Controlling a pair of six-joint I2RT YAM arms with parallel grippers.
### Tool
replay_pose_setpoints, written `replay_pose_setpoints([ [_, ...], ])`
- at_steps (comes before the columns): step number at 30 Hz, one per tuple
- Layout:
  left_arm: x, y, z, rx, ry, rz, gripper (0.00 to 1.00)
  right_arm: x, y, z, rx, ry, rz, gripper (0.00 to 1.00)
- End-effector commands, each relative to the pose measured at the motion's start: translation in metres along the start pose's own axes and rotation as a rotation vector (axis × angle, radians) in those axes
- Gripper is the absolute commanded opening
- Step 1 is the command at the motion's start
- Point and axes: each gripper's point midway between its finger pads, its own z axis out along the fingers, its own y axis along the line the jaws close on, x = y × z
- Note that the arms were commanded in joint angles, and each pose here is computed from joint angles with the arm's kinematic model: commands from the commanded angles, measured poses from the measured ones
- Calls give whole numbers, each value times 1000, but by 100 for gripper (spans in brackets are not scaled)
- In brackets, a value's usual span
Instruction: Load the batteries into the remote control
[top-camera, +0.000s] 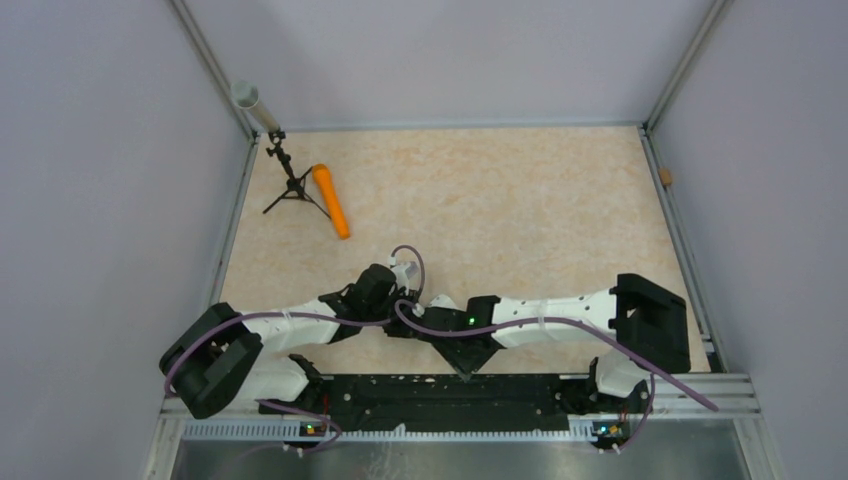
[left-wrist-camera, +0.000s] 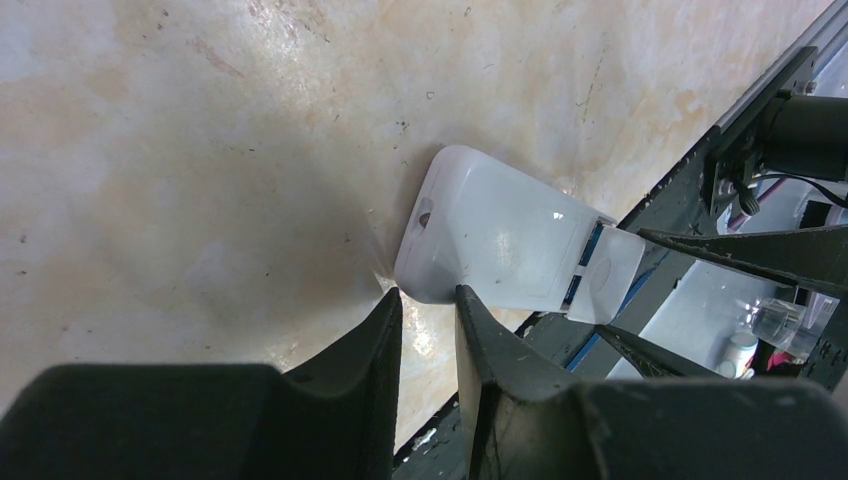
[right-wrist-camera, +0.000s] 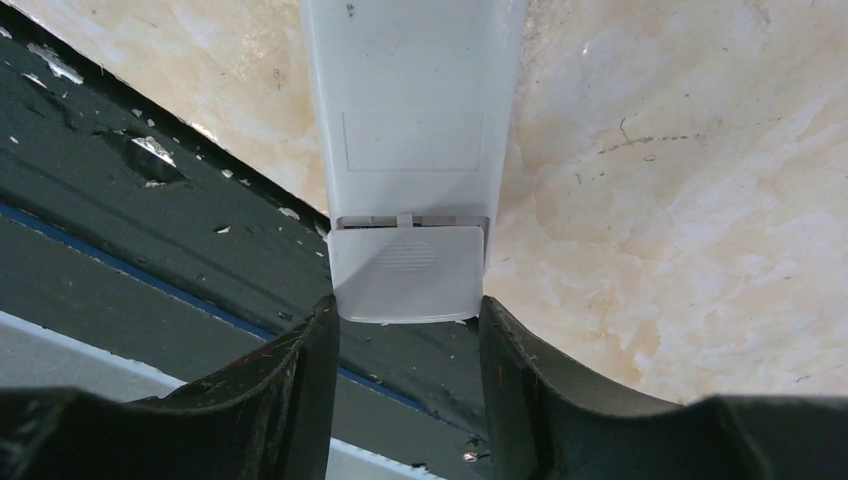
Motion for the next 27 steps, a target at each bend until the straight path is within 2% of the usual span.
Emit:
replay_pose_setpoints([
  [1, -3, -8, -2, 43, -17, 40, 27, -9, 2, -12, -4, -60, 33, 13],
  [27, -5, -10, -2, 42, -22, 32, 27, -3, 8, -6, -50, -53, 37, 13],
])
